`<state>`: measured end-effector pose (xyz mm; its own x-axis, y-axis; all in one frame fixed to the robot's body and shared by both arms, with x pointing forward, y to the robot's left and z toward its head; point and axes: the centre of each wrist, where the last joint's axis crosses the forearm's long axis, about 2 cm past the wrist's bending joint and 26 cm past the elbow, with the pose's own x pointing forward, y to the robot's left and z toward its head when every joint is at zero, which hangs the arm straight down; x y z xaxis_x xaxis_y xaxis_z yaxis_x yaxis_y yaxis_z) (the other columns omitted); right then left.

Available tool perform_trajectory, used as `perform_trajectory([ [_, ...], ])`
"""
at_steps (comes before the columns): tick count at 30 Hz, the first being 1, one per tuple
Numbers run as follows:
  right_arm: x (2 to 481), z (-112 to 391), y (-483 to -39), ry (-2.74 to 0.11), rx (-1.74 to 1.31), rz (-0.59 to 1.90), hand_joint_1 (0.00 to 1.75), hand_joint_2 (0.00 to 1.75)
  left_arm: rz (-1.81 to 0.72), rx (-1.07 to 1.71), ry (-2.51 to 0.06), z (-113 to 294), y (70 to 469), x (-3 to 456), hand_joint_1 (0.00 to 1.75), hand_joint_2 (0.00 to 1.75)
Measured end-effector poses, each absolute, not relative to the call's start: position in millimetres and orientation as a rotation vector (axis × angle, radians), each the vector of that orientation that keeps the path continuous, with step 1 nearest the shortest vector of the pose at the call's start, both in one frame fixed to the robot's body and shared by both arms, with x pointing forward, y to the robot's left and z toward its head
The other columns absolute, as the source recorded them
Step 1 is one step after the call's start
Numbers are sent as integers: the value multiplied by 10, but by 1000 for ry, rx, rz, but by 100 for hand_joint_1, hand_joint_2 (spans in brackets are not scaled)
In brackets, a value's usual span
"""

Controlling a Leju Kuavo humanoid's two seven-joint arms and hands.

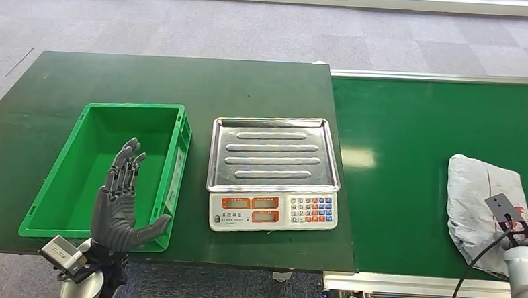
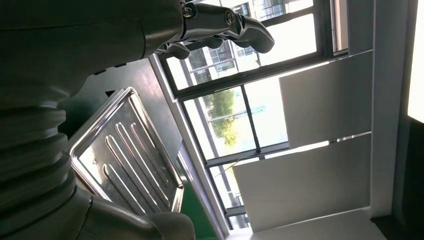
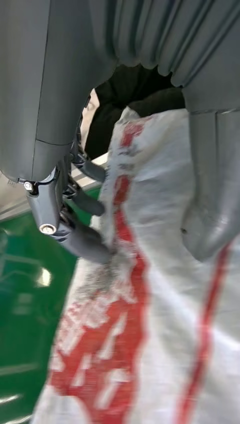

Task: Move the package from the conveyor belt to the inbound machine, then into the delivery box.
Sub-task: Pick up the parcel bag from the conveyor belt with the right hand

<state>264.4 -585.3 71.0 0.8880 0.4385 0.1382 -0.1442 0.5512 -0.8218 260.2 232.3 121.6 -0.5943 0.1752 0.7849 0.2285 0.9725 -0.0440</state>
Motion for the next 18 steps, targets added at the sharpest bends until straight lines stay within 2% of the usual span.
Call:
perform_trajectory([
  [13,2749,801,-5859,-426,-910,308,175,175,-73,-280,-2220,1224,2309,2604,0,175],
  [18,2829,871,-5844,-622,-1001,264,175,175,-63,-257,-2224,1233,2315,2571,0,175],
])
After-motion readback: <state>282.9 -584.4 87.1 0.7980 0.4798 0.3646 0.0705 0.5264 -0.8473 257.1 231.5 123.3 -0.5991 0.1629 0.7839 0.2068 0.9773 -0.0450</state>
